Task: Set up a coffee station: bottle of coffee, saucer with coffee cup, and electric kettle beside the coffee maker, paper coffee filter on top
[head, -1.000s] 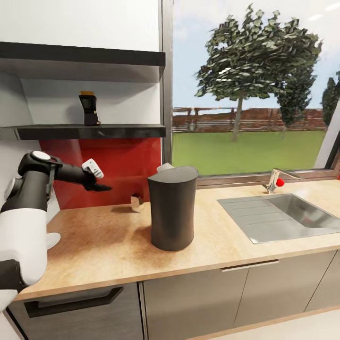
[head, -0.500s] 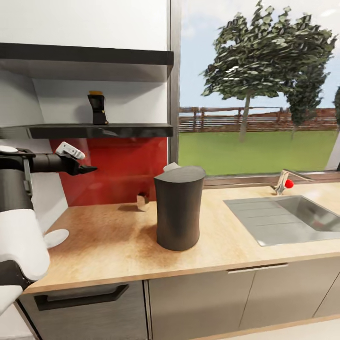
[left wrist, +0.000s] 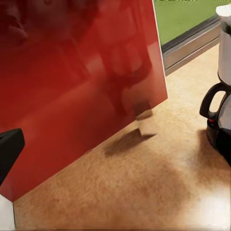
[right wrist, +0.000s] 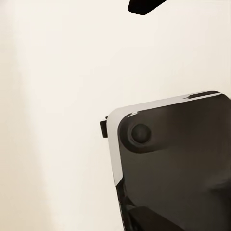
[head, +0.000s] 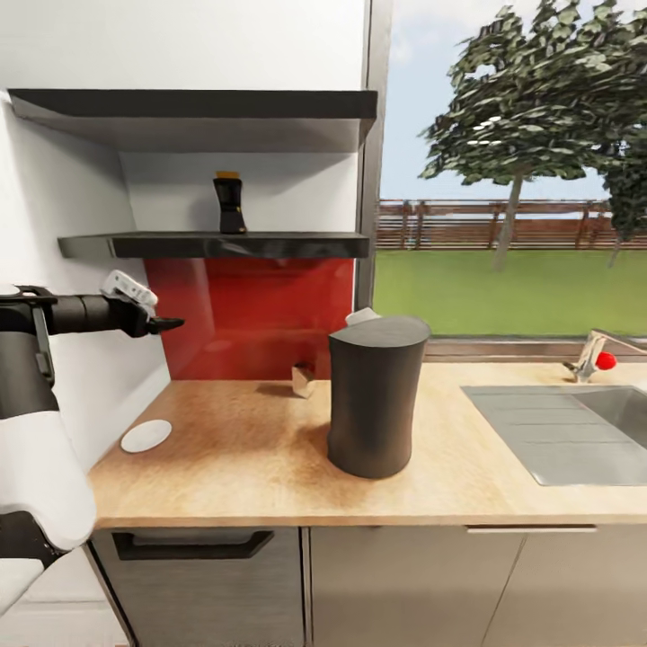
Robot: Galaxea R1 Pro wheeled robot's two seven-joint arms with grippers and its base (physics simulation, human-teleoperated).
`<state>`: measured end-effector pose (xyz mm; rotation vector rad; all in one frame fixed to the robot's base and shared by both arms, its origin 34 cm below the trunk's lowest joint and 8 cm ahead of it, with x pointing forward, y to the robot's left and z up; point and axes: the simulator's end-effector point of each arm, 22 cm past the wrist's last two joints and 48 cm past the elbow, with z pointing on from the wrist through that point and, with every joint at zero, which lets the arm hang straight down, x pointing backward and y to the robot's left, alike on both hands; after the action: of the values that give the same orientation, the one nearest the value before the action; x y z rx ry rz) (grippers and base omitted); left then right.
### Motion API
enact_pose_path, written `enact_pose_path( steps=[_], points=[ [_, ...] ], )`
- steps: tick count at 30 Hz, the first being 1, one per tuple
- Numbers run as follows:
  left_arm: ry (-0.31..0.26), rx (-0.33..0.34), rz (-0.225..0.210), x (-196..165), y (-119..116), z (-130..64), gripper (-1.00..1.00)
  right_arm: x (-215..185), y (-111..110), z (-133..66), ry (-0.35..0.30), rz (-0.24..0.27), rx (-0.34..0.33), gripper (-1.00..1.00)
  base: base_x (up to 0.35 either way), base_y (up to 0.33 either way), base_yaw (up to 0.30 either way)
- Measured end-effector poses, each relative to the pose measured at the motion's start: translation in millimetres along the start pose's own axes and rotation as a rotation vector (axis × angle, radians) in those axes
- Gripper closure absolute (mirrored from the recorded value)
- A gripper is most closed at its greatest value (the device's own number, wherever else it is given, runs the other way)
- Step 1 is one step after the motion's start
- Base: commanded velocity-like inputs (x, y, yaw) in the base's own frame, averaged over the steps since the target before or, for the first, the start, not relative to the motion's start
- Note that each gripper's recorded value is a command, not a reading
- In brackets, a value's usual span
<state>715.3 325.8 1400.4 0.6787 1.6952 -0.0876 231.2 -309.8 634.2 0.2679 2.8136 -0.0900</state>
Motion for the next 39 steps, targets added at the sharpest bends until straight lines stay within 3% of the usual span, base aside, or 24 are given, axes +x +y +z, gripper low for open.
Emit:
enact_pose_path(
  steps=[3, 6, 8, 13, 18, 25, 31, 34, 39],
  points=[
    [-0.014, -0.013, 0.0, -8, 2, -1.8, -1.0, 1, 0, 0.0, 0.002, 0.0, 0.0, -1.0, 0.0, 0.0, 0.242],
    [-0.04, -0.025, -0.051, -26, 4, -3.0, -1.0, 1, 0, 0.0, 0.003, -0.001, 0.0, -1.0, 0.0, 0.0, 0.159],
    [-0.082, -0.056, -0.101, -56, 14, -10.0, -1.0, 2, 0, 0.0, 0.004, -0.001, 0.0, -1.0, 0.0, 0.0, 0.064],
    [-0.182, -0.12, -0.165, -125, 39, -36.5, -1.0, 2, 0, -0.1, 0.005, -0.002, 0.001, -1.0, 0.0, 0.0, 0.021],
    [-0.219, -0.14, -0.225, -182, 56, -50.0, -1.0, 2, 0, 0.0, 0.005, -0.002, 0.001, -1.0, 0.0, 0.0, 0.003],
    [-0.154, -0.247, -0.261, -242, 89, -41.5, -1.0, 2, 0, 0.0, 0.005, -0.002, 0.001, -1.0, 0.0, 0.0, 0.0],
    [-0.053, -0.439, -0.267, -257, 109, -20.4, -1.0, 2, 0, 0.0, 0.005, -0.002, 0.001, -1.0, 0.0, 0.0, 0.0],
    [-0.018, -0.519, -0.252, -255, 113, -8.8, -1.0, 2, -1, 0.0, 0.005, -0.003, 0.001, -1.0, 0.0, 0.0, 0.0],
    [-0.006, -0.604, -0.18, -254, 112, 18.8, -1.0, 1, -2, 0.1, 0.003, -0.003, 0.003, -1.0, 0.0, 0.0, 0.0]
  ],
)
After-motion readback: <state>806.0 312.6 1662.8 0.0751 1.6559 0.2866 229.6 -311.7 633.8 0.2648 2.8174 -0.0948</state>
